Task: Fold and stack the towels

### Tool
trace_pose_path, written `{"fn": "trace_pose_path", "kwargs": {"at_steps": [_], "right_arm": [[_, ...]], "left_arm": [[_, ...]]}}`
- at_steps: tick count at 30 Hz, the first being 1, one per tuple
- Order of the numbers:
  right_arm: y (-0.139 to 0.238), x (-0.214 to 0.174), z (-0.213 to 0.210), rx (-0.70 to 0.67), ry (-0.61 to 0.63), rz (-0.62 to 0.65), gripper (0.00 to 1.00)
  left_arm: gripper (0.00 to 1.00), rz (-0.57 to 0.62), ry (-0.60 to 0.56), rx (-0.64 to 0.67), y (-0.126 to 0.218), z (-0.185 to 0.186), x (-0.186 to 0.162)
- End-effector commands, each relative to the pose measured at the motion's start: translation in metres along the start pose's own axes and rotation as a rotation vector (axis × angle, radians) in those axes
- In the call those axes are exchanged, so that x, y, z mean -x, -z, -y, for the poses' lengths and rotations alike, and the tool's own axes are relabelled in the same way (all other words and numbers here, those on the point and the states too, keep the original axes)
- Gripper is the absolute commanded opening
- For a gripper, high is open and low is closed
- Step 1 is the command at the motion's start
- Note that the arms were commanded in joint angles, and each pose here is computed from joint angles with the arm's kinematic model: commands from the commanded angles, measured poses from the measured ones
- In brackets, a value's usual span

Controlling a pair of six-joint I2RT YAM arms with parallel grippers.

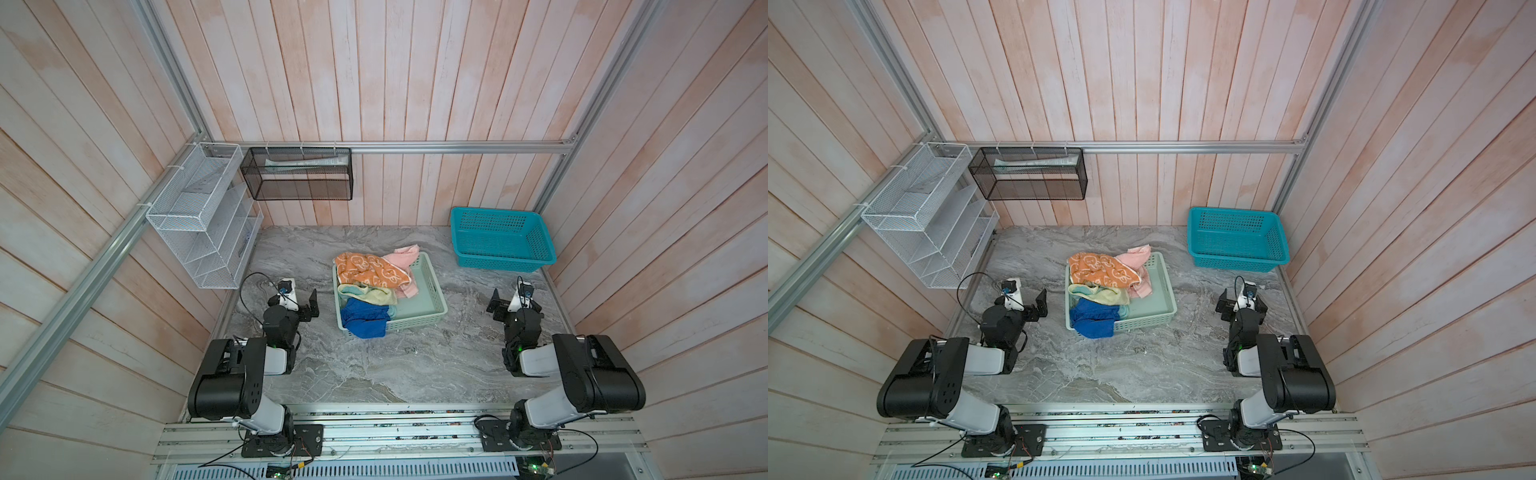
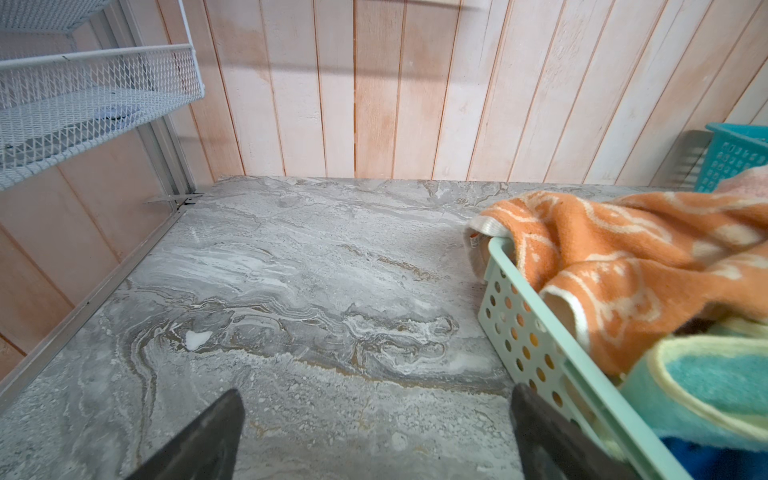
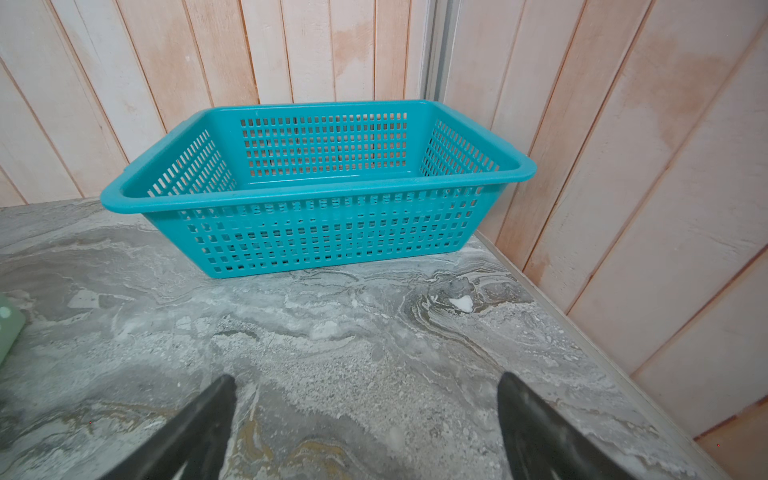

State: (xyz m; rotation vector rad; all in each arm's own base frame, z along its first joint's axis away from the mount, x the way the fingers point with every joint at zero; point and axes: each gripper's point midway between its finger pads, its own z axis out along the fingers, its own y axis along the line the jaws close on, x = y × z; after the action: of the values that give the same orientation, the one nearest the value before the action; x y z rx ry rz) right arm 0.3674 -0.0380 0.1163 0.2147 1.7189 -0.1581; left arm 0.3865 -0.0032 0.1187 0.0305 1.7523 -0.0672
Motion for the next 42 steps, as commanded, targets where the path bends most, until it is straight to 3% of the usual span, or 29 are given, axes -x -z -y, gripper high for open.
{"fn": "trace_pose_path", "kwargs": {"at_steps": [1, 37, 39, 42], "right_arm": [[-0.002, 0.011, -0.001, 0.007, -0.008, 0.033, 0.98], [-0.005, 0.023, -0.009, 0.038, 0.007, 0.056, 0.98], [-0.014, 0.027, -0.013, 0.035, 0.02, -0.005, 0.98], [-0.02, 0.033, -0.02, 0.051, -0.027, -0.123, 0.96]], "left_arm": [[1.0, 0.026, -0.007, 0.008, -0.002, -0.002, 0.009], [1.0, 0.034, -0.006, 0.01, 0.0, -0.002, 0.01], [1.0, 0.057, -0.012, 0.027, 0.003, -0.002, 0.02], [1.0, -0.017, 0.013, 0.047, -0.001, -0.004, 0.039]]}}
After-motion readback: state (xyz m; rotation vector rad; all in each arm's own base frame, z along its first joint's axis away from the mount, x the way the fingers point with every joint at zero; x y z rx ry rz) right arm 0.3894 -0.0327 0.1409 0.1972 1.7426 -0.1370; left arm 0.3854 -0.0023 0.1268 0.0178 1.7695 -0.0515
